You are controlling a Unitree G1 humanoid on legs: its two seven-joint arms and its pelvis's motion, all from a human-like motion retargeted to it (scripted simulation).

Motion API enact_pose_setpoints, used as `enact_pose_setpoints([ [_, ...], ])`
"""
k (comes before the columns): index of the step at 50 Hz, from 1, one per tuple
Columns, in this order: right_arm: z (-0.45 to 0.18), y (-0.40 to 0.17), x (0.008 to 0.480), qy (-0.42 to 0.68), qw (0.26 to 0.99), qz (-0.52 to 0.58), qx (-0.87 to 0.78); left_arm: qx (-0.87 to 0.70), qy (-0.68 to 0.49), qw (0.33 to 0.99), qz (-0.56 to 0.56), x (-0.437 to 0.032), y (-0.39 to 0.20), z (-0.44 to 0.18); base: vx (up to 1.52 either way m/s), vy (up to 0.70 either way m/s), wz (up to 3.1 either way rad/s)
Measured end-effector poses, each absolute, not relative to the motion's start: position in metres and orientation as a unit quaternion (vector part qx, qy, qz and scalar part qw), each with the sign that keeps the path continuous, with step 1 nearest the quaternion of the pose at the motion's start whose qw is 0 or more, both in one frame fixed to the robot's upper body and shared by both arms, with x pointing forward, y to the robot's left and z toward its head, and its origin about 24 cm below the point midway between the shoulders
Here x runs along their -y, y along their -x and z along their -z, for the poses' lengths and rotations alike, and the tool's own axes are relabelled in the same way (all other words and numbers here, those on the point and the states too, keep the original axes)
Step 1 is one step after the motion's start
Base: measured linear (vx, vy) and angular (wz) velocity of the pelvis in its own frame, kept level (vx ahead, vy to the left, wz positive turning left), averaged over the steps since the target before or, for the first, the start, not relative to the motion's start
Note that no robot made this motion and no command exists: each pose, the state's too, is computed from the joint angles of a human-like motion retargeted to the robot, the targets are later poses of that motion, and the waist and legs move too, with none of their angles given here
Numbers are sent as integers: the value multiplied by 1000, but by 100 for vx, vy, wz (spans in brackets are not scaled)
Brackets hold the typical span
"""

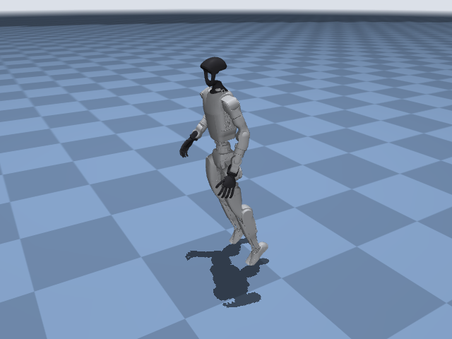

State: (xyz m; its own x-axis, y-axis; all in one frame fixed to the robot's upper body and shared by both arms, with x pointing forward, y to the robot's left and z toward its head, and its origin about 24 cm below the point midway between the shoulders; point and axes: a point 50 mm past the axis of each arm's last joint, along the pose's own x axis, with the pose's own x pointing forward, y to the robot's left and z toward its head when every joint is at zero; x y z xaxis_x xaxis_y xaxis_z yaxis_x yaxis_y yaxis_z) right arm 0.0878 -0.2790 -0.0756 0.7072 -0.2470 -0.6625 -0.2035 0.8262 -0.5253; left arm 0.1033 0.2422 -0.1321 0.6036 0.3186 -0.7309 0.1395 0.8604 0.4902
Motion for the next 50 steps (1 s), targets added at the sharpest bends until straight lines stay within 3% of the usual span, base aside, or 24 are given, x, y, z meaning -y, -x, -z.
enact_pose_setpoints([
  [7, 106, -83, 285, 306, 838, 25, -451, -497, -199, 825, -180, -261, -94, 142, 65, 3, -22],
  [11, 100, -117, 288, 331, 846, 11, -419, -475, -192, 838, -186, -271, -113, 135, 56, 4, -17],
  [16, 76, -180, 290, 338, 874, 69, -343, -406, -220, 858, -226, -288, -173, 105, 36, 6, -15],
  [22, 108, -165, 272, 331, 845, 34, -418, -472, -316, 816, -109, -262, -174, 124, 39, 8, 10],
  [25, 116, -151, 258, 291, 856, 18, -427, -448, -311, 837, -51, -247, -173, 126, 34, 8, 10],
  [30, 127, -126, 253, 294, 841, 0, -453, -405, -210, 887, -69, -233, -182, 120, 23, 8, 5],
  [35, 121, -147, 260, 335, 834, -17, -439, -388, -129, 902, -139, -224, -184, 118, 11, 10, -28],
  [41, 95, -196, 260, 363, 859, 72, -353, -417, -246, 865, -131, -241, -179, 121, 3, 3, -28],
  [50, 102, -192, 249, 348, 862, 17, -369, -477, -267, 833, -81, -238, -143, 141, 5, 0, -13],
])
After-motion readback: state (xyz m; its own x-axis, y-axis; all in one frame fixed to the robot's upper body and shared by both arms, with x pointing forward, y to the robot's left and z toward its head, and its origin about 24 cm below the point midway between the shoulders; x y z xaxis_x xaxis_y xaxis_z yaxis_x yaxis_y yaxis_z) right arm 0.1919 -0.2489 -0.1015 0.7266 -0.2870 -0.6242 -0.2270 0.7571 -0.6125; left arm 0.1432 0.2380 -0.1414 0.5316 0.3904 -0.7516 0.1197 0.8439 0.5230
